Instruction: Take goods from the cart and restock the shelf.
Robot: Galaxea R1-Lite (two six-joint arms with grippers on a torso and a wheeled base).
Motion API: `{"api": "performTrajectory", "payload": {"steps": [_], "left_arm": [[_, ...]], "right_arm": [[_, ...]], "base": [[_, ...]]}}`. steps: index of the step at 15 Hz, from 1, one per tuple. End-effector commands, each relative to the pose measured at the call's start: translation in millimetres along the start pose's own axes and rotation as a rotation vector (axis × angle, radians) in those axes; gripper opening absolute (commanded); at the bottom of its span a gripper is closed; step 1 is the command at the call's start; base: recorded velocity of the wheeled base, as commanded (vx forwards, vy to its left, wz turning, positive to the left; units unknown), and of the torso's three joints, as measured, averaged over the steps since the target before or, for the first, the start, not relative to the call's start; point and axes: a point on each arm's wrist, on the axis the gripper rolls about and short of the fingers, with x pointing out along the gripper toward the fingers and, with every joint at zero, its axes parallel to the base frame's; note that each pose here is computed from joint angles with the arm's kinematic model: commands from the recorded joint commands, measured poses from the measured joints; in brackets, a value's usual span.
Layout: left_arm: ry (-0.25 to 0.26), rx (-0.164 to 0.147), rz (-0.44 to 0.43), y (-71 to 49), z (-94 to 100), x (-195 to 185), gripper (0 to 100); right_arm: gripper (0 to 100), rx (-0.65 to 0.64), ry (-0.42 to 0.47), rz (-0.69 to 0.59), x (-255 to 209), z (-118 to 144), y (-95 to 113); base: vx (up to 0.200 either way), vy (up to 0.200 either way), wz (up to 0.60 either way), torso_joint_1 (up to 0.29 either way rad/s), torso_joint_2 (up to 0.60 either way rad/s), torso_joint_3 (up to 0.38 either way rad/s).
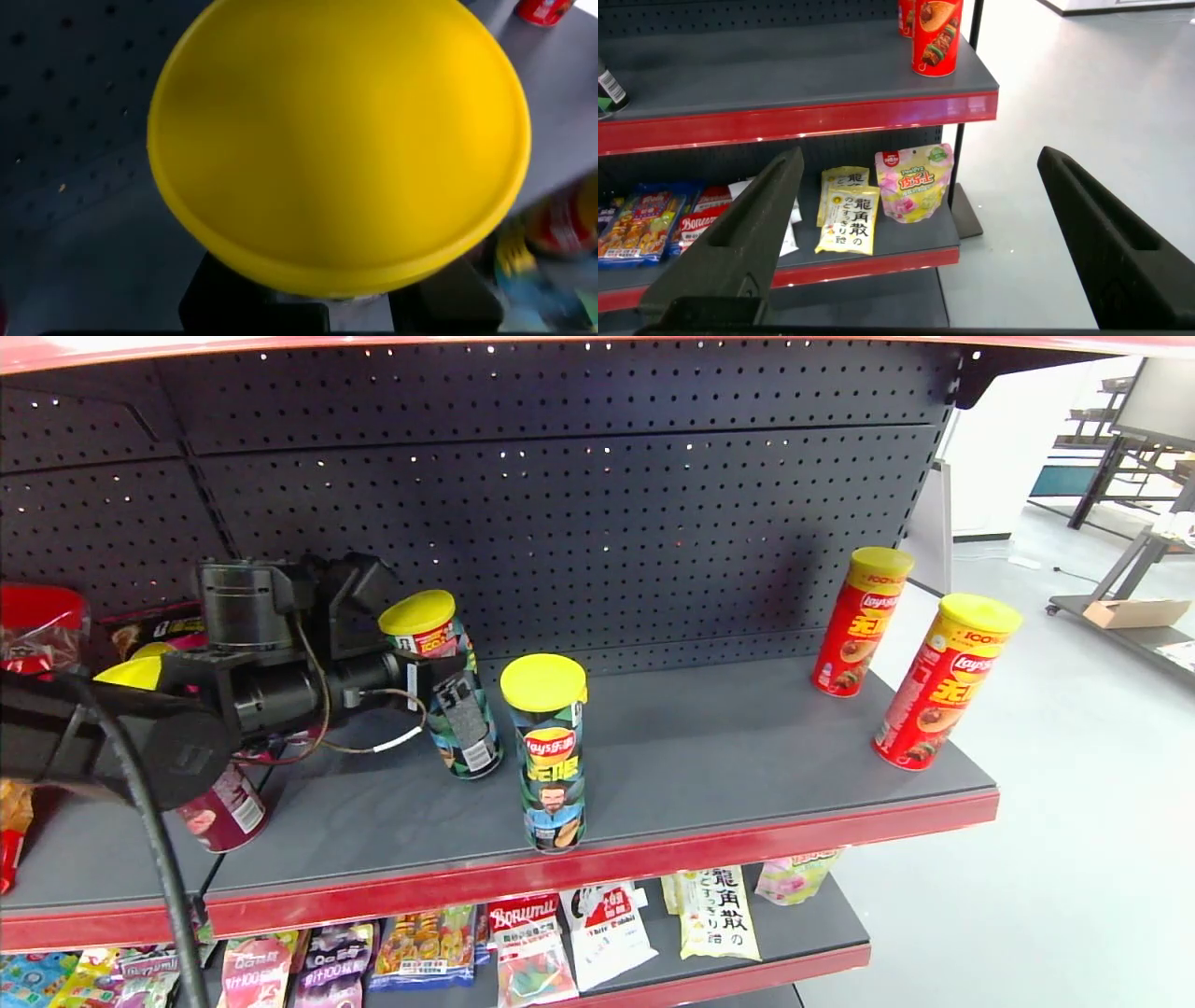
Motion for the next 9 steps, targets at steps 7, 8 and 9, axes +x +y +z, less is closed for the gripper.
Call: {"api": "performTrajectory", "payload": {"steps": [7,8,9], "left_arm": [[-0.026,0.036,-0.076,-11.8,6.4,76.4,0],[-0.023,0.048,-0.081,-13.1,6.6,79.6,0],[-0.021,0.067,-0.080,-12.4,6.0,83.2,0]], "right_arm": [[100,0.001,0.001,0.000,0.1,0.0,0.0],[100,-0.001,0.001,0.000,0.1,0.0,0.0],[100,-0.001,0.001,0.000,0.1,0.0,0.0]], "base": [[0.000,0.000,0.00,0.000,0.00,0.000],[0.000,0.000,0.00,0.000,0.00,0.000],[0.000,0.000,0.00,0.000,0.00,0.000]]}}
